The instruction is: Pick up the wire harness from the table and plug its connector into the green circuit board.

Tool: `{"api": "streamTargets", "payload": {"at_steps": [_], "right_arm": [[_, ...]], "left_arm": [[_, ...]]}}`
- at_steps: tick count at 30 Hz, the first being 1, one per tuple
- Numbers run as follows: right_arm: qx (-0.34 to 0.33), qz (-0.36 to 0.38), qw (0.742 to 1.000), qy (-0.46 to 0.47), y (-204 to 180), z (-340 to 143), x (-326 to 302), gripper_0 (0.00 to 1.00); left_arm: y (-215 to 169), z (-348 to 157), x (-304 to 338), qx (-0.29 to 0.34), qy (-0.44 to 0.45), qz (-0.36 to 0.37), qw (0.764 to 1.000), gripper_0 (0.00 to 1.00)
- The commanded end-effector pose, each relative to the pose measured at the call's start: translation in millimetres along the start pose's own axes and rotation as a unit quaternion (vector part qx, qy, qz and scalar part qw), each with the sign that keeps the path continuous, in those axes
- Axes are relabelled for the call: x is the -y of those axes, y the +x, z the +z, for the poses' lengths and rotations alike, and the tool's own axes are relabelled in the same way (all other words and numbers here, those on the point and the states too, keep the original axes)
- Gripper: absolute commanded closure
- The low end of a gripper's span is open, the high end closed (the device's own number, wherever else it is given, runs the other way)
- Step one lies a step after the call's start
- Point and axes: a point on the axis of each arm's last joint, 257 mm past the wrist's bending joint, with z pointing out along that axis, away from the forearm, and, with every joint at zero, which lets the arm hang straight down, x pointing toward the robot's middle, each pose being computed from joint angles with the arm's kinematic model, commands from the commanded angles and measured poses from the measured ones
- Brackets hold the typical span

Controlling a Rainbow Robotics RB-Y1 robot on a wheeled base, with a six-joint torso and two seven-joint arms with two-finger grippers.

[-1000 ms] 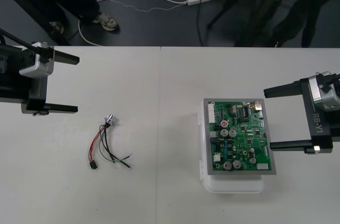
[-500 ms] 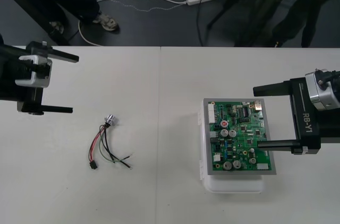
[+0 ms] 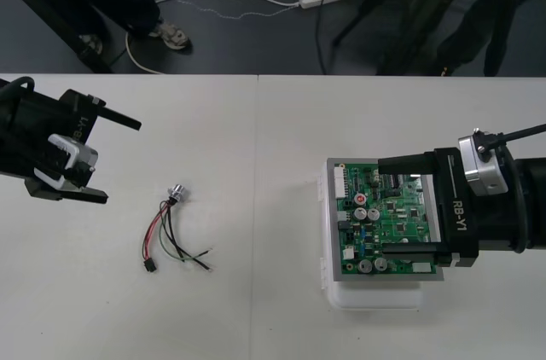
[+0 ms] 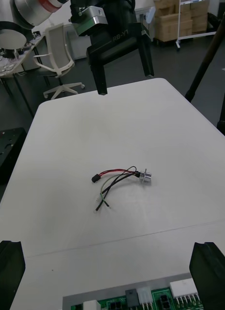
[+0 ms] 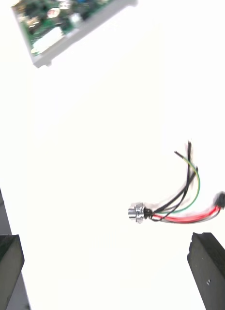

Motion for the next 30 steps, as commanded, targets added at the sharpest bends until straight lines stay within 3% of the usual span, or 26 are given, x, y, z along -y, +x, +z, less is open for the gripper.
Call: {"api": "streamTargets", "payload": {"at_steps": [1,16,25,30], "right_arm": [[0.025,-0.007,1.0,-0.013,2,18,-18,0.0],[0.074,-0.008,0.997,0.02,-3,54,-18,0.0],[0.099,-0.046,0.994,0.022,-15,63,-20,0.0],[0.137,-0.029,0.99,-0.017,-12,63,-25,0.0]], "left_arm": [[10,-9,6,-0.027,0.05,0.148,0.987,0.0],[40,19,23,0.005,0.105,0.325,0.94,0.0],[42,48,17,0.004,0.138,0.466,0.874,0.0],[53,63,13,-0.013,0.156,0.531,0.833,0.0]]}}
